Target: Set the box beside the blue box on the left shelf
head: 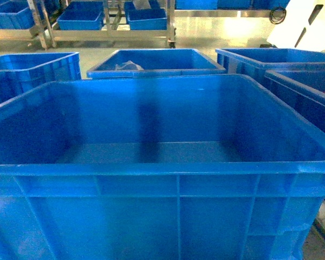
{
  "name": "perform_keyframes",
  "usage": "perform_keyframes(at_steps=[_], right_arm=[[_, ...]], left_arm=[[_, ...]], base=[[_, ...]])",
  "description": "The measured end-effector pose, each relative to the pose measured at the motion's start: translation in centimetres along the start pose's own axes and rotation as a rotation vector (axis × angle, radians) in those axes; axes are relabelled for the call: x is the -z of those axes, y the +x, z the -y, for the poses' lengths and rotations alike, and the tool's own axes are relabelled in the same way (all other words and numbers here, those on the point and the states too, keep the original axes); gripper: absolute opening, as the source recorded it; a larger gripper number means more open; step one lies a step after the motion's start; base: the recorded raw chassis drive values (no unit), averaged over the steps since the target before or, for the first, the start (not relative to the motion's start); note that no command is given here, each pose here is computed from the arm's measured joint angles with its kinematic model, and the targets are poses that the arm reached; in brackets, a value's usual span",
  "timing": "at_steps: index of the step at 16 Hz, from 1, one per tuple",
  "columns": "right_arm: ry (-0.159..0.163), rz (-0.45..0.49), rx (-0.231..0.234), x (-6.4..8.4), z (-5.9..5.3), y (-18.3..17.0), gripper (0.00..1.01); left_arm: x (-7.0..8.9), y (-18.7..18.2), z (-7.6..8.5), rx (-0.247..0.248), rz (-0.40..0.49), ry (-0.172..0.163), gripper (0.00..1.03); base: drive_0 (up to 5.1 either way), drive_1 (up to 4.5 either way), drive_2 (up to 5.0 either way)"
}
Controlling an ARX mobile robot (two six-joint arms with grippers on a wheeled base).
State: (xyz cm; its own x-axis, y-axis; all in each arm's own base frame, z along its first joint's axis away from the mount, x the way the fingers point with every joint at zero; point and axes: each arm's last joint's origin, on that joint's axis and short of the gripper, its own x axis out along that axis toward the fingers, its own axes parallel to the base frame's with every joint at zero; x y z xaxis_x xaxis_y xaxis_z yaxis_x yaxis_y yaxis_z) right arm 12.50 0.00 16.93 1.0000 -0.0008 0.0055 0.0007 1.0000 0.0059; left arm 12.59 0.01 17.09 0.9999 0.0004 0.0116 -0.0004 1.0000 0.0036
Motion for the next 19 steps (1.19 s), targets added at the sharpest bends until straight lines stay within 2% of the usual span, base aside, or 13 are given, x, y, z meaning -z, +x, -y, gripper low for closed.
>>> perform_keyframes(at_steps=[12, 13, 14, 15, 16, 17, 19], right_arm=[[0.0, -0.007, 0.0, 0.1, 0.0, -1.9, 0.02], [0.0, 0.018, 0.0, -0.1, 0.0, -2.8, 0.02], [-0.001, -0.002, -0.001, 0.2, 0.0, -2.8, 0.06], [-0.001, -0.003, 0.0, 0.2, 0.0, -2.8, 0.47], [-0.001, -0.003, -0.001, 0.2, 0.0, -2.8, 0.61], [-0.001, -0.003, -0.001, 0.2, 0.0, -2.8, 0.69], [-0.001, -0.003, -0.001, 0.2, 0.0, -2.8, 0.76]], left_arm=[[-0.1, -1.8, 0.0, 0.0, 0.006, 0.0, 0.01], [0.1, -2.9, 0.0, 0.0, 0.01, 0.0, 0.01], [0.3, -2.9, 0.0, -0.001, -0.012, -0.002, 0.08], [0.3, -2.9, 0.0, -0.001, -0.013, -0.002, 0.49], [0.3, -2.9, 0.0, -0.001, -0.013, -0.002, 0.63], [0.3, -2.9, 0.0, -0.001, -0.013, -0.002, 0.7], [0.3, -2.9, 0.0, -0.001, -0.012, -0.002, 0.78]], base=[[0.0, 0.0, 0.0], [0.0, 0.0, 0.0], [0.0, 0.0, 0.0], [0.0, 0.0, 0.0], [0.0, 0.0, 0.0], [0.0, 0.0, 0.0], [0.0, 0.0, 0.0]])
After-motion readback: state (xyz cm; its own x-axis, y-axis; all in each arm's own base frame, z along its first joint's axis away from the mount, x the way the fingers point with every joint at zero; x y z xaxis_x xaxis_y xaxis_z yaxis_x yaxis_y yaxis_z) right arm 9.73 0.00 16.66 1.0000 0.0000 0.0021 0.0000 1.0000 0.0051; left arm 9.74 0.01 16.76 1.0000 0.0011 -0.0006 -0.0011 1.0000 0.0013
